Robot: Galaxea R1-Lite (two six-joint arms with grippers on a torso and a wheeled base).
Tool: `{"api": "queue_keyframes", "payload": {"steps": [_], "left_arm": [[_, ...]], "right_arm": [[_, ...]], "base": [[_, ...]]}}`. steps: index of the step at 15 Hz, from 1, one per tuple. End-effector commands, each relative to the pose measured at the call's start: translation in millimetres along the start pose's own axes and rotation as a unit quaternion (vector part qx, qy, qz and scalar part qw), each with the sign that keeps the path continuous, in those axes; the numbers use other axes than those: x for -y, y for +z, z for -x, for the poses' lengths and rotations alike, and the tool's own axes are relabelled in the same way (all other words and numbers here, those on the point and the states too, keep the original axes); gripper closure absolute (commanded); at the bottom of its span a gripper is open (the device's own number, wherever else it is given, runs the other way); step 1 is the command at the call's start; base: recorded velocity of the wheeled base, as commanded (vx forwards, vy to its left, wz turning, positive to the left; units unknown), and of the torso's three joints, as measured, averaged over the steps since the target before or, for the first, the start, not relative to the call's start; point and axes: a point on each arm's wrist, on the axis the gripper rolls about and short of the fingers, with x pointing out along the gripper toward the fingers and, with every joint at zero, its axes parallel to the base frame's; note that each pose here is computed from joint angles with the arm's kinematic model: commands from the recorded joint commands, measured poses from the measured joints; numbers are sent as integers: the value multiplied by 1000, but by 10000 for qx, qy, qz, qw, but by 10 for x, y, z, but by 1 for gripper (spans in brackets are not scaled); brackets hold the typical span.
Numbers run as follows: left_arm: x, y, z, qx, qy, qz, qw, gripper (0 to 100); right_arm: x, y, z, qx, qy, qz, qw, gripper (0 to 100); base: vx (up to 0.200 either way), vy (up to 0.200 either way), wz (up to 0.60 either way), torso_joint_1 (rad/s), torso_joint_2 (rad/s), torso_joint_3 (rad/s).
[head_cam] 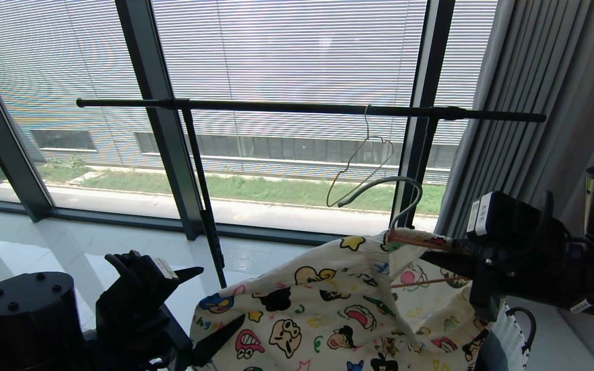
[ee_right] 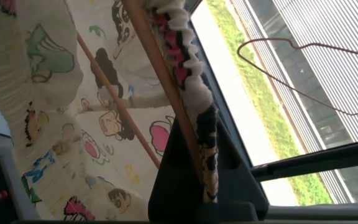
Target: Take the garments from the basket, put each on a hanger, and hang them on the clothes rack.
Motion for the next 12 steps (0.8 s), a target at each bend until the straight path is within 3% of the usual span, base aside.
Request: {"api": "queue_keyframes", "payload": {"steps": [1,5,8,10,12], "left_arm": [[-1,-25,-23,-74,-20,31,10000,100],[-8,-27,-22,-85,16,28,10000,100],[-176,-84,28,-202,491,181,9984,100],[-350,-156,109,-334,1004,363,9937,100],[-424,-182,155,-372,1236,430,9907,100]], "right_arm": [[1,14,21,41,-13,13,10000,100],[4,13,22,38,-19,11,10000,100],[51,-35,43,-49,-136,-43,9999,100],[131,-89,63,-154,-318,-116,9993,100],[164,-113,70,-201,-391,-155,9989,100]], "base": [[0,0,0,0,0,0],[0,0,0,0,0,0],[0,0,0,0,0,0],[0,0,0,0,0,0],[0,0,0,0,0,0]]}}
